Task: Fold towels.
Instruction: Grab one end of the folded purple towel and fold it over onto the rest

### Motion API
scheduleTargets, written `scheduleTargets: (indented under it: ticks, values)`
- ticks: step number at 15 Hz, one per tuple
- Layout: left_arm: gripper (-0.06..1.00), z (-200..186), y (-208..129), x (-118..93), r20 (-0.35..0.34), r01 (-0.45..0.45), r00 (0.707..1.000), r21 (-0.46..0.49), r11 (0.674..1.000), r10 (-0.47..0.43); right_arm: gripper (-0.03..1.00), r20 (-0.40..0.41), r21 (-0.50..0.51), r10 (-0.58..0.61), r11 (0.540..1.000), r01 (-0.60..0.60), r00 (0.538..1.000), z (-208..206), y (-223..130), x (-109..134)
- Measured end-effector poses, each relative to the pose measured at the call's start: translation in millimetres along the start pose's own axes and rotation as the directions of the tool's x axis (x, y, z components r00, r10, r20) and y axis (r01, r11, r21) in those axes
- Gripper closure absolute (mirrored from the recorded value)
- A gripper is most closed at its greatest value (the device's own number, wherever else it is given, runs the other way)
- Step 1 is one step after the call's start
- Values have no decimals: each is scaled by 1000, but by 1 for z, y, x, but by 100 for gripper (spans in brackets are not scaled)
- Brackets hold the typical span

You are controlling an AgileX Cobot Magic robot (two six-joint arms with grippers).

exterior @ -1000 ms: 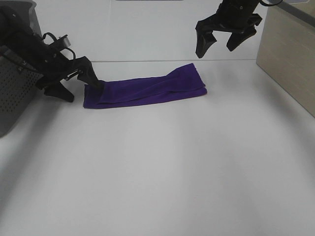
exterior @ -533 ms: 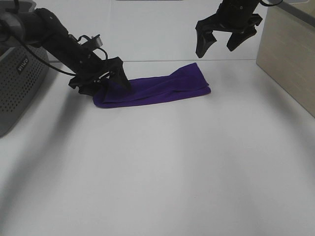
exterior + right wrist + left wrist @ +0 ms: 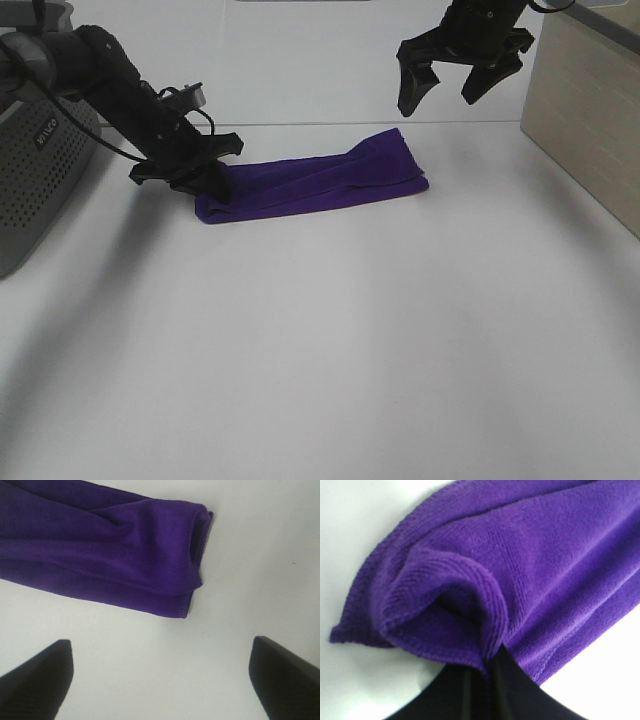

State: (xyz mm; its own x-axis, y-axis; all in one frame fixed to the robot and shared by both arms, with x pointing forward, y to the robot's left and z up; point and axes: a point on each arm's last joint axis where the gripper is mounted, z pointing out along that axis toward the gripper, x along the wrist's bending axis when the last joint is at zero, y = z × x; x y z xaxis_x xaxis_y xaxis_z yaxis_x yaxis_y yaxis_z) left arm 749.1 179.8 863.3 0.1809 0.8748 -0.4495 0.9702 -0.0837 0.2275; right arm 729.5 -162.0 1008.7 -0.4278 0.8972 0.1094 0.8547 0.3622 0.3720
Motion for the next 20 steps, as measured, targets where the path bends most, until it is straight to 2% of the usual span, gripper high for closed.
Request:
scheduleTargets:
  ticks: [1, 2, 3, 5, 7, 9, 12, 15, 20]
  values:
    - [92, -7, -1, 1, -31, -28, 999, 20, 999, 28, 5, 3, -4, 3, 1000, -3, 1000, -3, 0, 0]
    - [92, -34, 2, 8, -103, -68, 992, 31, 997, 71, 5, 9, -37, 8, 999, -8, 1000, -20, 3, 3]
    - [92, -56, 7, 11, -126, -75, 989, -4, 997, 74, 5, 12, -61, 15, 998, -14, 1000, -32, 4, 5]
    - [92, -93, 14, 7, -150, -101, 985, -69, 993, 89, 5, 17, -109, 13, 994, -11, 1000, -58, 7, 9]
    - [92, -106, 15, -8, -143, -145, 981, -83, 986, 132, 5, 3, -161, 27, 987, -26, 1000, -84, 8, 15]
    - [92, -100, 14, -25, -132, -185, 976, -73, 980, 174, 5, -18, -201, 28, 979, -31, 999, -104, 8, 21]
    - [92, -78, 13, -61, -118, -256, 963, -100, 961, 244, 5, -48, -245, 25, 969, -36, 999, -125, 7, 28]
    - [92, -37, 8, -95, -114, -363, 929, -111, 925, 351, 5, -75, -255, 27, 966, -45, 997, -129, 7, 31]
    - [92, -13, 3, -97, -104, -365, 929, -94, 926, 356, 5, -99, -258, 29, 965, -54, 995, -129, 8, 33]
